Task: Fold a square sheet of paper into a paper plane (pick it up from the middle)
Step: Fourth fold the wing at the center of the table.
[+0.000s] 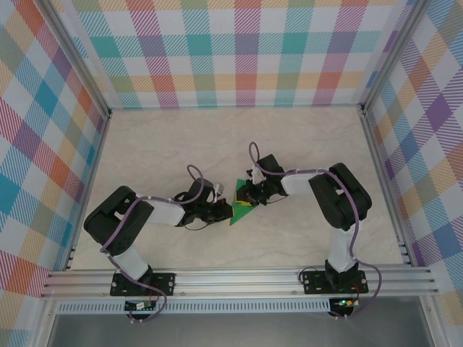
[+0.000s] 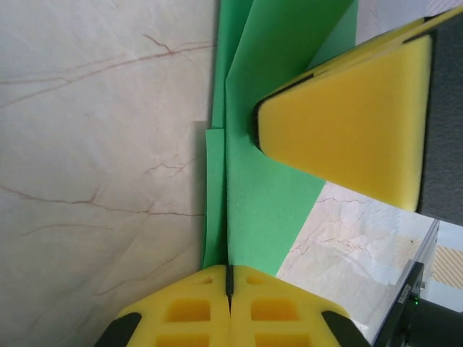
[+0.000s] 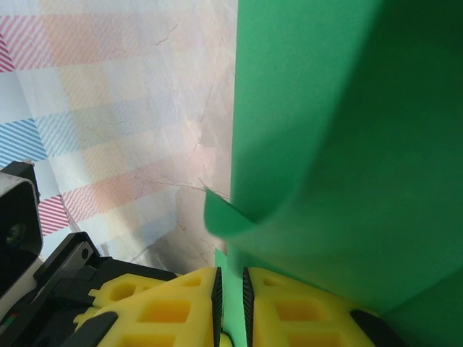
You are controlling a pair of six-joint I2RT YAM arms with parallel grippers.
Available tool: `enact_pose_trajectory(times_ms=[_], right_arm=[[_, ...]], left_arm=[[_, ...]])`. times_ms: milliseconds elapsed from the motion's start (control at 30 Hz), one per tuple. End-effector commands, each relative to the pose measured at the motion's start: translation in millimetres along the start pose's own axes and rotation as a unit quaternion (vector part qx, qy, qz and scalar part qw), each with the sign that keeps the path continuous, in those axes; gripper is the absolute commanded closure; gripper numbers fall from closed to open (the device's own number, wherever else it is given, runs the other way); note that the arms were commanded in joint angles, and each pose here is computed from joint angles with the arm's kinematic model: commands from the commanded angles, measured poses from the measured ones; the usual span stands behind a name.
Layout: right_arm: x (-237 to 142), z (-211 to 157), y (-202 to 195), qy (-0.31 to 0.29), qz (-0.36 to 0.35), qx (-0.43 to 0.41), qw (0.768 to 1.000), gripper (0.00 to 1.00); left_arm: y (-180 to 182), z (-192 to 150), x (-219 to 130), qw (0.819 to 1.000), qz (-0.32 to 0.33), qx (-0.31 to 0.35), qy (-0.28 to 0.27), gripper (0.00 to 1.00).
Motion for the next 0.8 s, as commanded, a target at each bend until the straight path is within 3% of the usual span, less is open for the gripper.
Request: enact_pose_trajectory(times_ms=[0, 233, 567, 767], right_arm=[[-14.0, -1.3, 13.6, -0.019, 0.008, -0.021, 1.0, 0.81], [-32.0, -6.5, 17.7, -0.053, 0.008, -0.026, 0.998, 0.78], [-11.3, -7.5, 25.2, 0.014, 0.042, -0.034, 0.998, 0.79], [-0.8, -0.2, 19.7, 0.004, 0.02, -0.024, 1.0, 0.79]], left_arm=[[22.2, -12.5, -3.8, 0.996, 0.075, -0.035, 0.015, 0.99], [25.5, -12.5, 2.7, 0.997, 0.058, -0.058, 0.017, 1.0], [26.8, -13.0, 6.1, 0.996, 0.05, -0.068, 0.02, 1.0], [26.8, -13.2, 4.7, 0.996, 0.057, -0.065, 0.023, 1.0]])
Point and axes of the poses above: each hand's point on the last joint's axis, 136 mm out from that joint toward the fingers, its own x axis out along the fingers, its own y axis along the line the jaws close on, z = x × y, the point moved 9 cm from there along -x, back along the fingers, and after that the axes turned 15 degrees about x, right-handed, at the moved point
